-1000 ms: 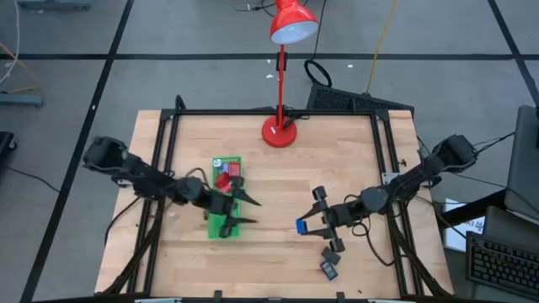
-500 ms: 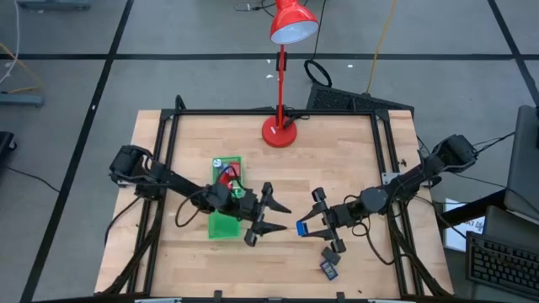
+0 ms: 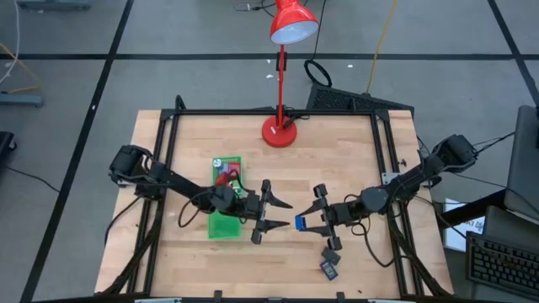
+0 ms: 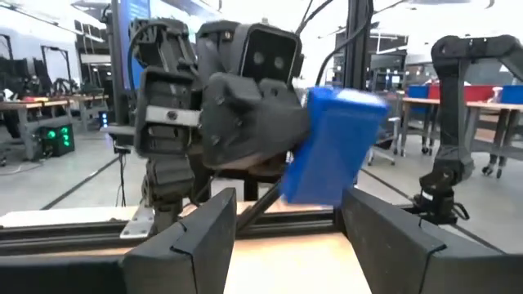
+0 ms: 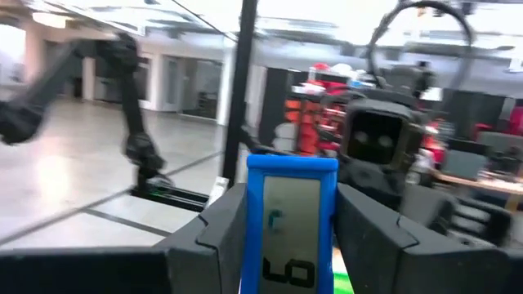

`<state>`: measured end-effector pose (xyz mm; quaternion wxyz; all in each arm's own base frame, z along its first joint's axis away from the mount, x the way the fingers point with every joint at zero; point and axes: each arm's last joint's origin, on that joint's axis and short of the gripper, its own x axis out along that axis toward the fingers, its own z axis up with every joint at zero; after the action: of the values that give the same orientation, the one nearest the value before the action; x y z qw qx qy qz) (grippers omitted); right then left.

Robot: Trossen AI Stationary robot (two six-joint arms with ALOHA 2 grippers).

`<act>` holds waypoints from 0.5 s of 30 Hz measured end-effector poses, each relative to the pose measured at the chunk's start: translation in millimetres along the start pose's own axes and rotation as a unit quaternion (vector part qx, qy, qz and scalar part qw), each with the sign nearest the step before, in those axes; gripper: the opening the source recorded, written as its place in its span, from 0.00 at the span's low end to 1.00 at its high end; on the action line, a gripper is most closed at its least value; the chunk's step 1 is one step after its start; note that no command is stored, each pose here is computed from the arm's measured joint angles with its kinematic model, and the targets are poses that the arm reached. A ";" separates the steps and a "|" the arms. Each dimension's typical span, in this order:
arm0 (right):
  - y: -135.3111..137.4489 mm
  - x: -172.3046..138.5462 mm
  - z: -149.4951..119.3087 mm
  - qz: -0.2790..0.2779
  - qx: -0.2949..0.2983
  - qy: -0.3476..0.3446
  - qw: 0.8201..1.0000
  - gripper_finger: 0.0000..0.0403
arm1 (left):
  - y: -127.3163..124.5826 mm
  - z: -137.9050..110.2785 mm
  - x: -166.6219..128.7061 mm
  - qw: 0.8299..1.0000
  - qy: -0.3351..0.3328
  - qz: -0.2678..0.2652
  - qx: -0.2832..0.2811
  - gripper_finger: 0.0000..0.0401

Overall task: Pick & Place Office items
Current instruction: Put the top blue digital timer into the bottom green bin

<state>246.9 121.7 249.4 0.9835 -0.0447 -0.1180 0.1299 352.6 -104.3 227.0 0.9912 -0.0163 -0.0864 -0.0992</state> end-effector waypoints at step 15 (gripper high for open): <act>-0.4 0.0 -0.8 -0.006 -0.002 0.005 1.000 0.37 | -7.0 -8.0 -0.9 0.993 0.047 -0.068 -0.080 0.56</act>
<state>247.2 121.3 248.7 0.9847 -0.0467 -0.1140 0.1231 351.6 -111.3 219.1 0.9806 -0.0849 -0.0323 -0.1737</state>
